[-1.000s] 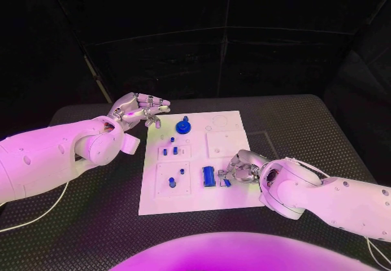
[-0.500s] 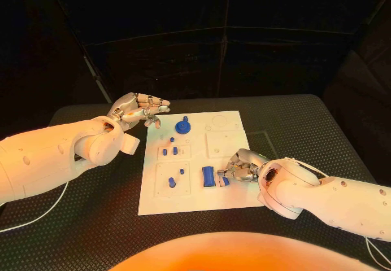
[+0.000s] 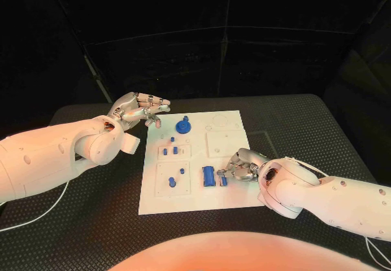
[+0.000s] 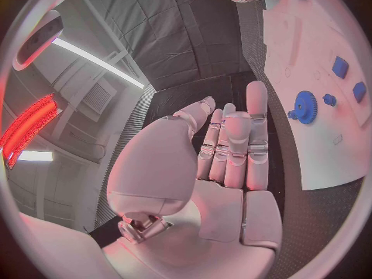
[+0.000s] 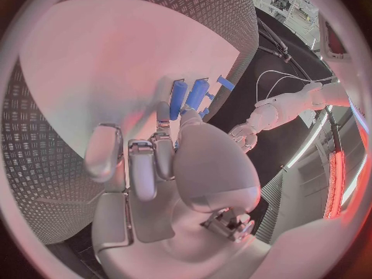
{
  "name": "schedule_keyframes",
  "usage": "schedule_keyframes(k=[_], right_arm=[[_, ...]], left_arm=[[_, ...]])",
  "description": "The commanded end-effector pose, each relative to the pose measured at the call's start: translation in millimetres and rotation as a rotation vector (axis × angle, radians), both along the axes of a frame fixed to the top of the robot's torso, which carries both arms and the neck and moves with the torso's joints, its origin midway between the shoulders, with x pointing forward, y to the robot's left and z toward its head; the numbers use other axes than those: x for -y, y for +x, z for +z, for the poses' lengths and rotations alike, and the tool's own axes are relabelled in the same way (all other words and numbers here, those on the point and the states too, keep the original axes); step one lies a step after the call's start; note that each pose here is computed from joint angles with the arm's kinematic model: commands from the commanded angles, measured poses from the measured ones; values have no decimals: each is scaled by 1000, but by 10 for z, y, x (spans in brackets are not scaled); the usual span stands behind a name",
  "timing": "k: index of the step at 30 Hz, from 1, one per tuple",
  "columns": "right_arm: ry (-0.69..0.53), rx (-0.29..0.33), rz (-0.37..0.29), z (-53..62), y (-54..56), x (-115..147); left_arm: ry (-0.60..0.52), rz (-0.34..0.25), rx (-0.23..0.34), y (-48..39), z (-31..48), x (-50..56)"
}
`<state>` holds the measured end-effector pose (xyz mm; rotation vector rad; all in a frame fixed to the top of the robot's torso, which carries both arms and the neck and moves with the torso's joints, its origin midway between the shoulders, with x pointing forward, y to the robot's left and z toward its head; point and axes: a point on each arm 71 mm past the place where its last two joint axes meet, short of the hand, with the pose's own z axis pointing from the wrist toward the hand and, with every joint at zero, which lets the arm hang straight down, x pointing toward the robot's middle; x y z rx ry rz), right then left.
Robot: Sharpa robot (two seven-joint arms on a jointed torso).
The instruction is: Assemble the parts on the task board
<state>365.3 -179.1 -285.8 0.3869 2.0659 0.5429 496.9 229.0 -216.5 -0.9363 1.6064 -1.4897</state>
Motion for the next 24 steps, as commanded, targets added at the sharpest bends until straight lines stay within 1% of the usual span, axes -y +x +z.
schedule_keyframes(k=[1,18,24], right_arm=[[-5,-7,34,2,-19,-48],[7,11,33,27,-27,-25],[12,21,47,45,-38,14]], left_arm=[[-10,-8,-2,1,12,10],[-9,-8,-2,4,11,9],[-9,-8,-2,7,9,10]])
